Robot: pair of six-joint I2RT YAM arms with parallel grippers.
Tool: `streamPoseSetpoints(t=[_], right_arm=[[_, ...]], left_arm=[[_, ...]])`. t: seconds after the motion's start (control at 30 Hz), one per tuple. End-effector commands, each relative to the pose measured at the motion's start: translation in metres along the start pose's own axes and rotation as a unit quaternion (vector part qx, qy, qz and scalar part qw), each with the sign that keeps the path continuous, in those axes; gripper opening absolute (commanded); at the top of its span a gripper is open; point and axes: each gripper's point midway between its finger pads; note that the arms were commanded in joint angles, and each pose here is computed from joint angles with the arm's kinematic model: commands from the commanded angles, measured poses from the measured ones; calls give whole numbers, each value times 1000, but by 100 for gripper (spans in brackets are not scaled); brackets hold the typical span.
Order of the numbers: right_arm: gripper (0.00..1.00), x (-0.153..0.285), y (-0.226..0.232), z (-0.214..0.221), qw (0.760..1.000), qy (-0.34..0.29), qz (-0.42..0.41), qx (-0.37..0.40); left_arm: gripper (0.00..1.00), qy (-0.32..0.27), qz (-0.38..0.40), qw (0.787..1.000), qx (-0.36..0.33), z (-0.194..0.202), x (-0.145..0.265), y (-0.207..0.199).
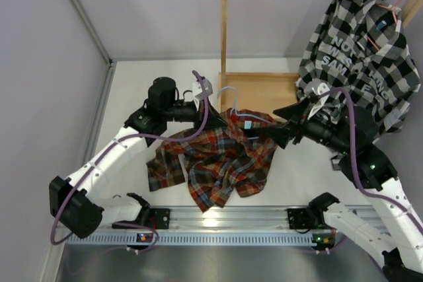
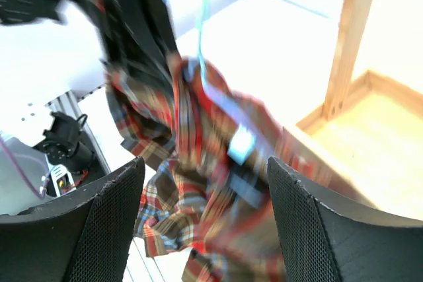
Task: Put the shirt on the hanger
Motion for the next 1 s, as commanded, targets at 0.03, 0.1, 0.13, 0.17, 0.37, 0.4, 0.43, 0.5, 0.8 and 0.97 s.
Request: streamPoseSetpoints(t=[0.03, 0.1, 0.13, 0.17, 0.37, 0.4, 0.43, 0.5, 0.8, 0.97], right_arm=[[72, -17, 8, 4, 998, 23, -62, 15], [72, -29, 24, -6, 992, -9, -126, 13], [71, -31, 29, -10, 989, -21, -148, 14], [70, -34, 35, -12, 986, -25, -167, 0], [61, -49, 46, -32, 972, -71, -224, 8], [59, -51, 46, -33, 970, -77, -230, 11], [54, -53, 47, -32, 969, -76, -234, 7], [48, -53, 52, -30, 965, -77, -251, 5], [8, -54, 53, -17, 962, -80, -261, 14], [0, -52, 43, -26, 972, -91, -216, 23]], left_arm=[[0, 16, 173, 984, -34, -7, -9, -55], [0, 22, 188, 981, -36, -4, -15, -63], [0, 24, 190, 981, -35, -2, -17, -65], [0, 25, 193, 980, -37, -2, -19, -68], [0, 31, 215, 975, -38, 1, -20, -76], [0, 32, 215, 975, -38, 2, -20, -76], [0, 31, 214, 976, -39, 3, -21, -76], [0, 33, 213, 976, -37, 4, -22, -74], [0, 30, 207, 977, -40, -3, -27, -69], [39, 1, 102, 994, -47, -22, -31, -43]])
Point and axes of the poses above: each gripper's point midway between its finger pads, its own x axis back along the fingers, its own y axis along the line the jaws close on, z = x × y, and after that the axes turned 9 degrees about x, right-handed
